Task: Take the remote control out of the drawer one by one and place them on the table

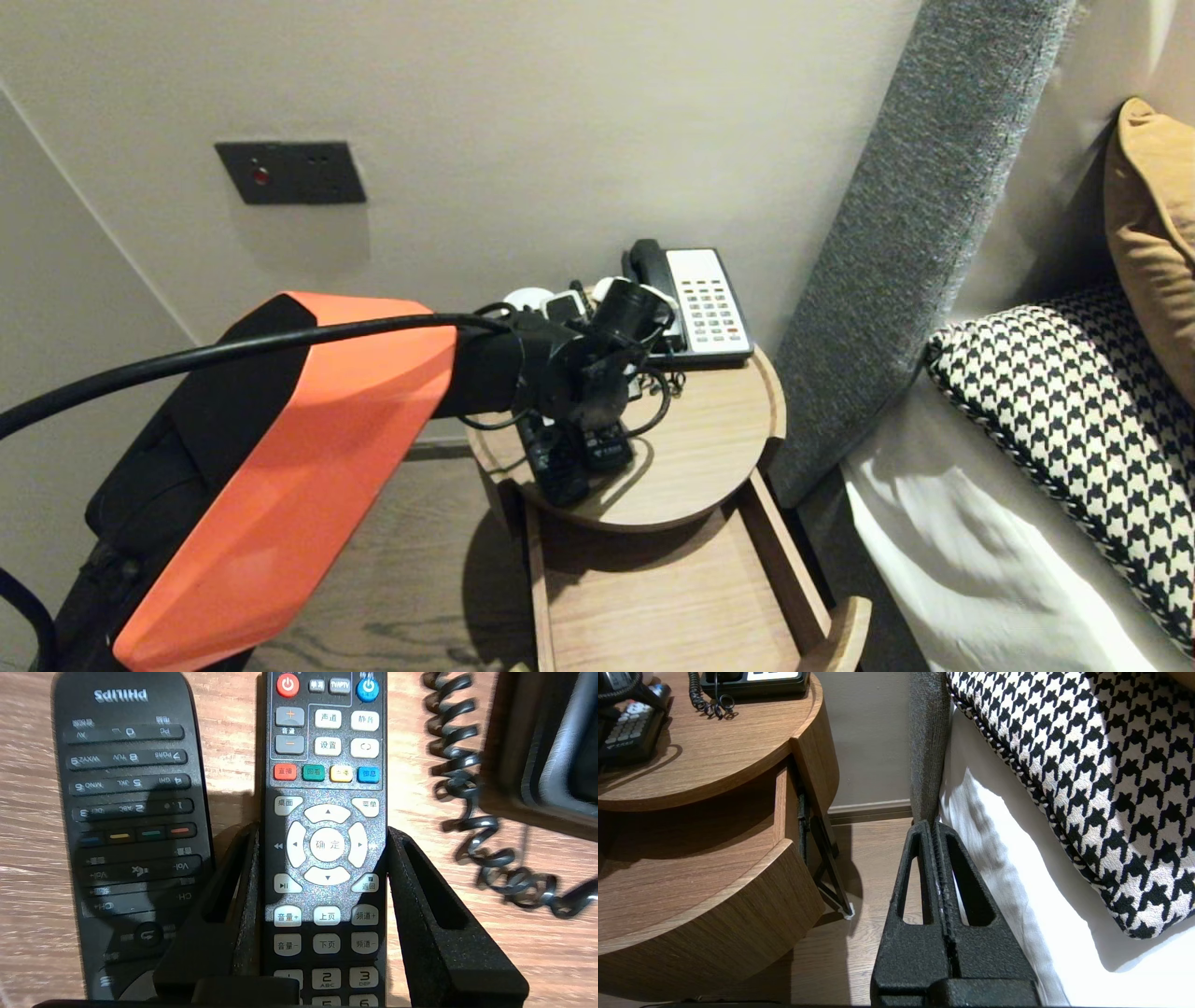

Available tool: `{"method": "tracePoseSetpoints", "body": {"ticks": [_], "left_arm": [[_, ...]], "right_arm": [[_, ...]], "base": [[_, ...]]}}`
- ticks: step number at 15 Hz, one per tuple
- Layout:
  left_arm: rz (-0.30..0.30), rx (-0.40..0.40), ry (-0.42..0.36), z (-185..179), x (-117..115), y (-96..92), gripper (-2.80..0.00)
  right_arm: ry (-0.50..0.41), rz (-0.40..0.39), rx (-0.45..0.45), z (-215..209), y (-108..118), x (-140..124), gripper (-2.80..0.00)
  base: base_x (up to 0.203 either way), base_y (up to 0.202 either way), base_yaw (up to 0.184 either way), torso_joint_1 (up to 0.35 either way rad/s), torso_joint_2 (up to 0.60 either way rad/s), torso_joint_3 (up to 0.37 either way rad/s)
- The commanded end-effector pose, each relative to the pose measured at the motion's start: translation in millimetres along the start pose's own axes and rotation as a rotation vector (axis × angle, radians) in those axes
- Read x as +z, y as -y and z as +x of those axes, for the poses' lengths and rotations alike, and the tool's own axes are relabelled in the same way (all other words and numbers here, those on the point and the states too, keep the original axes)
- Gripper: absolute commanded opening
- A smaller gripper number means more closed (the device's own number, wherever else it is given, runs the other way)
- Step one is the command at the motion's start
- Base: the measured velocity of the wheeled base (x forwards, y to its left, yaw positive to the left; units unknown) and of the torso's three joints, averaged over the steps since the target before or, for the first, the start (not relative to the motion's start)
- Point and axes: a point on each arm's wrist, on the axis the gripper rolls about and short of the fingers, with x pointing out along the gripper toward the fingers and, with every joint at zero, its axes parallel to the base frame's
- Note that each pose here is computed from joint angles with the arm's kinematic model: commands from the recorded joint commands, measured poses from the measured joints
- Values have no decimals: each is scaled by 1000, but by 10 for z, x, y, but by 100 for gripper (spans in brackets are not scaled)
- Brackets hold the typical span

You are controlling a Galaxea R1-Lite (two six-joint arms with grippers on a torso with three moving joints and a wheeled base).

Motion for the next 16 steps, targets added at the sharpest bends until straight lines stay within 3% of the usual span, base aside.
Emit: {"method": "tracePoseSetpoints", "body": {"ticks": [1,8,9,16], "left_arm": [[3,12,-6,50,-48,-6,-280],[4,15,-1,35,-41,-3,-280],[6,18,2,29,-36,-4,0],[-10,-17,28,-215,133,23,0]], "right_arm": [[-40,0,-1,22,2,-112,-280],[-40,0,-1,22,2,-112,-280],[-40,0,-1,22,2,-112,-280],[-40,0,-1,22,2,-112,-280]], "base": [[0,0,0,0,0,0],[0,0,0,0,0,0],[0,0,0,0,0,0],[0,0,0,0,0,0]]}}
